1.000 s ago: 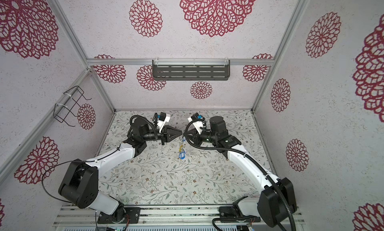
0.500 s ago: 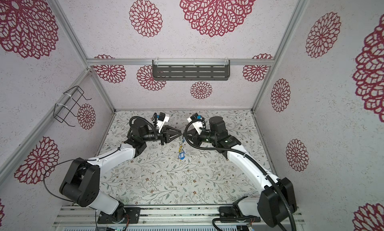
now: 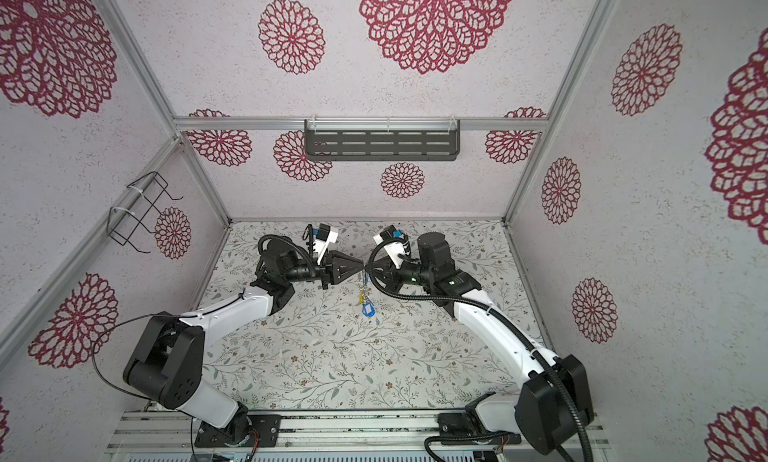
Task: Remove the keys from the keyring
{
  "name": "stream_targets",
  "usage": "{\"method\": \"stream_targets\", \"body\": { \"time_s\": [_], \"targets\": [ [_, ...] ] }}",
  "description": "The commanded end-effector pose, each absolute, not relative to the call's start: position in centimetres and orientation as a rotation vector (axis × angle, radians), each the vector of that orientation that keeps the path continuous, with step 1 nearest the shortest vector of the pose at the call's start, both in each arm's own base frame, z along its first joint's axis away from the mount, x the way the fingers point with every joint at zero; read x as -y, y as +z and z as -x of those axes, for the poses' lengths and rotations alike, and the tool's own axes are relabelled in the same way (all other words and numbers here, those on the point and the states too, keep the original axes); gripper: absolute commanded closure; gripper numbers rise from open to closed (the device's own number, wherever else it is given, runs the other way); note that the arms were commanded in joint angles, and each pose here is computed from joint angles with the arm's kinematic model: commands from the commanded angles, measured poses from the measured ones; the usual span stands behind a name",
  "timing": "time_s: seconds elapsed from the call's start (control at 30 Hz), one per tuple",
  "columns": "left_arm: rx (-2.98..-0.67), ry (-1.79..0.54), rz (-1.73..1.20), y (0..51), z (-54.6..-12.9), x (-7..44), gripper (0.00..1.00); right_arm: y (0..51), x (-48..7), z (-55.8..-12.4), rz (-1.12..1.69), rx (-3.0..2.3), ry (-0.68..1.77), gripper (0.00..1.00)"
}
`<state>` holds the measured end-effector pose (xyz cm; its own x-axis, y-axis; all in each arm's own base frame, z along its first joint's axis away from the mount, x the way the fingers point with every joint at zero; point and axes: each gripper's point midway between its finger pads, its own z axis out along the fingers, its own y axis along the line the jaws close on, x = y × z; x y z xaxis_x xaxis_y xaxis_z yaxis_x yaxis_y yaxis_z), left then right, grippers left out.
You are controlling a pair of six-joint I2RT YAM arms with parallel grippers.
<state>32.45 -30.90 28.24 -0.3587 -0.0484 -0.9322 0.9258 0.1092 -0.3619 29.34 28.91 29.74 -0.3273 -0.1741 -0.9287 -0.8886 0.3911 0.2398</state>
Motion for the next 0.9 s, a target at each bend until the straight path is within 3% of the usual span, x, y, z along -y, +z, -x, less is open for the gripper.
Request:
{"method": "stream_targets", "body": {
  "time_s": [0.0,0.17,0.57,0.7,0.87],
  "targets": [
    [-1.495,-1.410,-0.917,27.9,-32.2,30.8,0.86,34.7,-29.3,-29.3,0.928,-1.597,0.989,1.00],
    [-1.481,-1.432,-0.914,28.0,-32.0,30.8,0.98,35.3,-29.2,-29.6,0.904,-1.585,0.990,1.00],
    [-1.455,-1.425,-0.851,28.9,-32.6,30.7,1.00,34.3,-30.0,-29.8,0.898,-1.617,0.989,1.00],
    [-1.439,-1.477,-0.750,30.3,-33.4,30.5,1.00,34.1,-28.2,-30.7,0.807,-1.651,0.871,0.67],
    [-1.332,-1.490,-0.708,31.5,-32.9,29.8,1.00,34.7,-23.9,-31.3,0.643,-1.630,0.721,0.57]
  ]
}}
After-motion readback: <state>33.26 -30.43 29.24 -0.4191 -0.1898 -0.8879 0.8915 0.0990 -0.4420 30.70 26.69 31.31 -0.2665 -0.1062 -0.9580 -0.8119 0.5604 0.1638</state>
